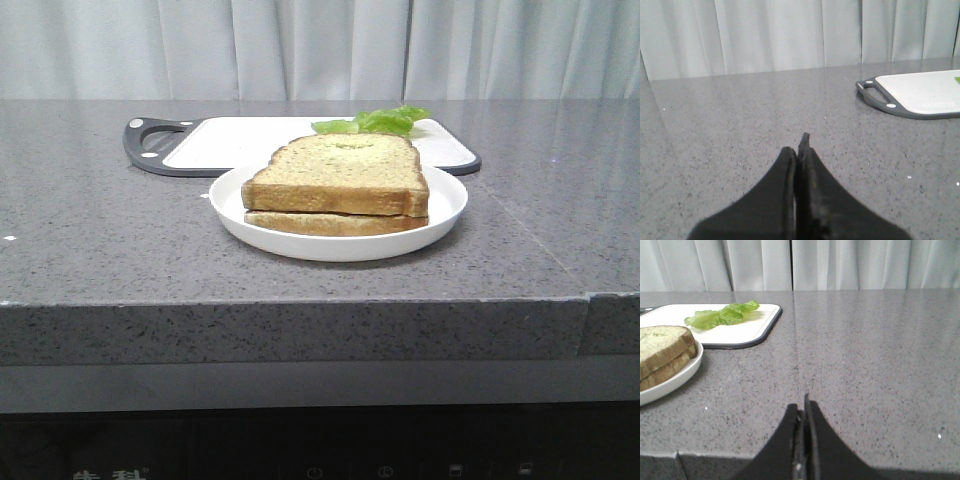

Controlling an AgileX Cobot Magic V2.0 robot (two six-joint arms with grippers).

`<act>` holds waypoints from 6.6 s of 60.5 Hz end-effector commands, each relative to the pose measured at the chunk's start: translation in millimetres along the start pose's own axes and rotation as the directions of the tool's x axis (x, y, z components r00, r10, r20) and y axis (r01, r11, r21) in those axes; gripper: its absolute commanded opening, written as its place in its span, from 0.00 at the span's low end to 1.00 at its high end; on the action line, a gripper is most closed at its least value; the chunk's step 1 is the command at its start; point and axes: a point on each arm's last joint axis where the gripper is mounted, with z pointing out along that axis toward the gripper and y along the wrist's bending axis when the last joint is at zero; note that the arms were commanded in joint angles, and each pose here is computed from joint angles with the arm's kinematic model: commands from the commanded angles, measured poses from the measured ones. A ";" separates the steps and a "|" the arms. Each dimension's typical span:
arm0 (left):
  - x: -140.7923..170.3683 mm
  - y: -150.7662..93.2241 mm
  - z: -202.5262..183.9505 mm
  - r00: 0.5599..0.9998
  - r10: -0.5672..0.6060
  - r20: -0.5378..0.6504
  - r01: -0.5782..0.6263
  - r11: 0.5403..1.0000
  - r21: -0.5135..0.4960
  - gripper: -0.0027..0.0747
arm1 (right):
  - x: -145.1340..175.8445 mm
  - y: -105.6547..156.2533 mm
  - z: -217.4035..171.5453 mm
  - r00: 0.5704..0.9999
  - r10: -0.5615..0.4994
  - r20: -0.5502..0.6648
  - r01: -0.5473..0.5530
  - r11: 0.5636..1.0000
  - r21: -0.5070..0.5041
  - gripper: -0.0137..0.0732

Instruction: Left arm grabs bread, right arm adds lettuce

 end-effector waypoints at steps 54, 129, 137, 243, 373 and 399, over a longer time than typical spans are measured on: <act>-105.3 1.4 60.8 0.938 -0.176 -0.298 0.200 0.978 0.051 0.66 | -125.9 11.0 23.0 0.998 -0.056 -0.013 0.056 0.998 0.011 0.87; -96.4 -228.8 259.5 0.557 0.250 -0.792 0.413 0.744 0.526 0.66 | -124.6 10.8 23.0 0.998 -0.054 -0.027 0.055 0.998 0.011 0.86; -93.6 -229.4 260.4 0.550 0.259 -0.794 0.408 0.746 0.526 0.66 | -124.6 10.8 23.0 0.998 -0.054 -0.027 0.055 0.998 0.011 0.86; -185.9 -188.2 225.6 0.786 0.107 -0.609 0.350 0.735 0.580 0.01 | -123.6 11.0 22.9 0.998 -0.054 -0.037 0.055 0.998 0.009 0.86; -134.1 -41.5 70.2 0.971 -0.084 -0.222 0.152 0.939 0.309 0.01 | -139.5 89.7 409.4 0.719 -0.494 -0.488 0.274 0.848 -0.454 0.86; -134.1 -41.5 70.2 0.971 -0.084 -0.222 0.152 0.939 0.309 0.01 | -107.1 88.7 439.9 0.704 -0.507 -0.497 0.292 0.845 -0.448 0.86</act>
